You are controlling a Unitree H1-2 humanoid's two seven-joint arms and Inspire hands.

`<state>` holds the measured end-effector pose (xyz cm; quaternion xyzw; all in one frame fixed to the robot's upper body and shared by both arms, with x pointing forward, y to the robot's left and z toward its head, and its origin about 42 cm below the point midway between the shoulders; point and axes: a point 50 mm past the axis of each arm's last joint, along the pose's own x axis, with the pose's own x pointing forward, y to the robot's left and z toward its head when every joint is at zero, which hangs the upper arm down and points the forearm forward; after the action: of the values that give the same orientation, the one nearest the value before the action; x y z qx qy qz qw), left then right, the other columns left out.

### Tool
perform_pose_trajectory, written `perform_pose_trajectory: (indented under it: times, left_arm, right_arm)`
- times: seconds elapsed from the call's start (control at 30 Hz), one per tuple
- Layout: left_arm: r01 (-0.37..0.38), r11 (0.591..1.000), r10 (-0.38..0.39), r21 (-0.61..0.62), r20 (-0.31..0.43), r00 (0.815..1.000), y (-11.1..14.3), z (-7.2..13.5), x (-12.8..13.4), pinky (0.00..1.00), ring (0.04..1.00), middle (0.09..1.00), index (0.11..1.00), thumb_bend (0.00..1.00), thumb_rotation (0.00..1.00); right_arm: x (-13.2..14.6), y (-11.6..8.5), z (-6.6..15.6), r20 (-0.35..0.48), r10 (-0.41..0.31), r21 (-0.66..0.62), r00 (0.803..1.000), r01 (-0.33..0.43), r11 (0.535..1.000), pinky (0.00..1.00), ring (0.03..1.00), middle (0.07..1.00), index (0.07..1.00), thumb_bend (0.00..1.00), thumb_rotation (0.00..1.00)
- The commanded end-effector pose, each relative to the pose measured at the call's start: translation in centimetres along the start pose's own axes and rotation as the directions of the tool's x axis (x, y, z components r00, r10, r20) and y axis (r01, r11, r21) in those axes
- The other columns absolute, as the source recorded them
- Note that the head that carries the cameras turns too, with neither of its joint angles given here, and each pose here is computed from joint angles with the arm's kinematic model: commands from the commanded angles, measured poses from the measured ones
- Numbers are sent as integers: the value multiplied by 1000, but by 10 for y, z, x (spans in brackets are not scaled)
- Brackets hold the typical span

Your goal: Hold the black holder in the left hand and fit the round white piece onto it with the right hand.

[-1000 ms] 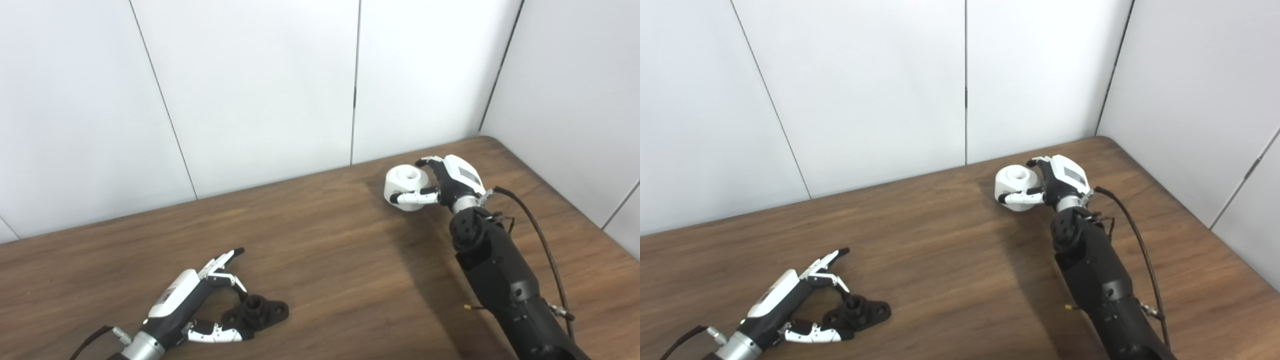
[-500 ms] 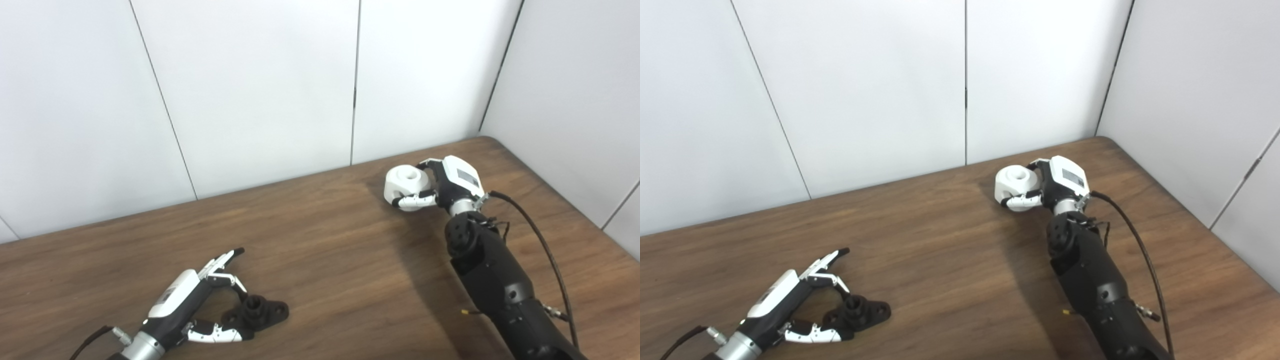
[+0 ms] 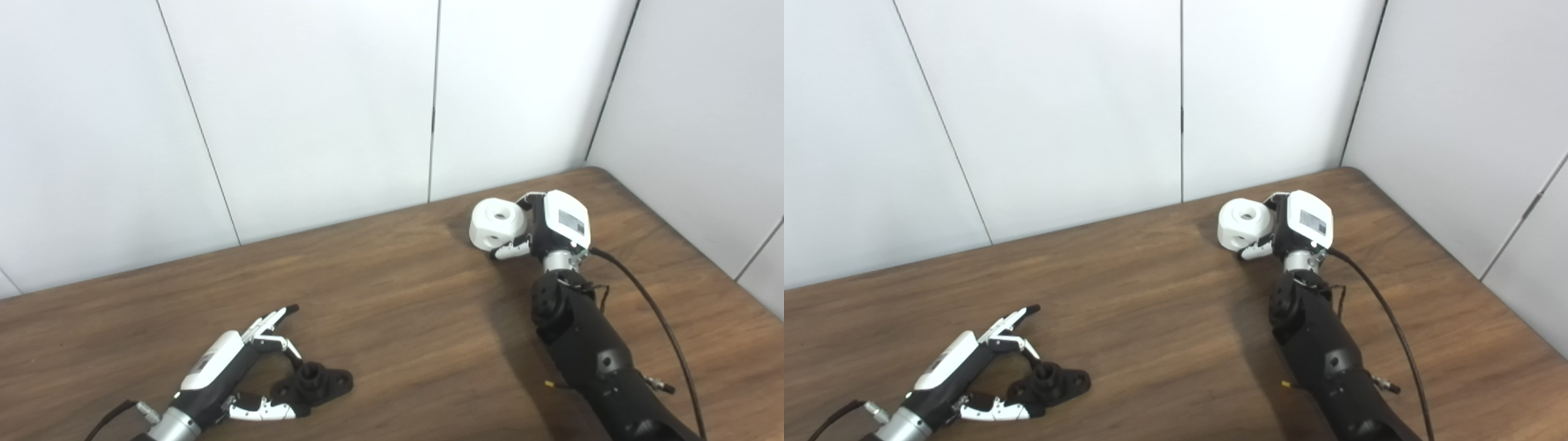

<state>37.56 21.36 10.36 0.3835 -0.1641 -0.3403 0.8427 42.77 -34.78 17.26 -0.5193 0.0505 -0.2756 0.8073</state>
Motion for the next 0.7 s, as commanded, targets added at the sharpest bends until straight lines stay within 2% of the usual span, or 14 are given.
perform_pose_trajectory:
  times: [0.0,0.23,0.4,0.47,0.67]
  left_arm:
    - [135,990,-138,-28,-155,978,-38,-31,-45,1000,1000,995,483,524,58]
    - [134,991,-136,-24,-159,978,-40,-31,-43,1000,1000,989,484,524,58]
    - [137,990,-138,-20,-153,979,-39,-30,-41,1000,1000,994,484,524,59]
    - [137,990,-138,-21,-151,979,-39,-29,-40,1000,1000,996,484,524,59]
    - [128,992,-129,-12,-150,980,-41,-28,-38,1000,1000,988,484,524,60]
  right_arm:
    - [10,-10,14,30,-55,20,998,54,998,680,695,695,484,516,138]
    - [8,-8,13,16,-69,78,997,68,995,646,679,686,483,517,138]
    - [8,-15,17,17,-68,116,998,66,991,629,674,679,482,517,138]
    - [7,-22,23,31,-52,158,998,47,986,620,678,670,481,518,139]
    - [-1,-49,55,115,33,225,993,-58,973,688,728,681,480,521,132]
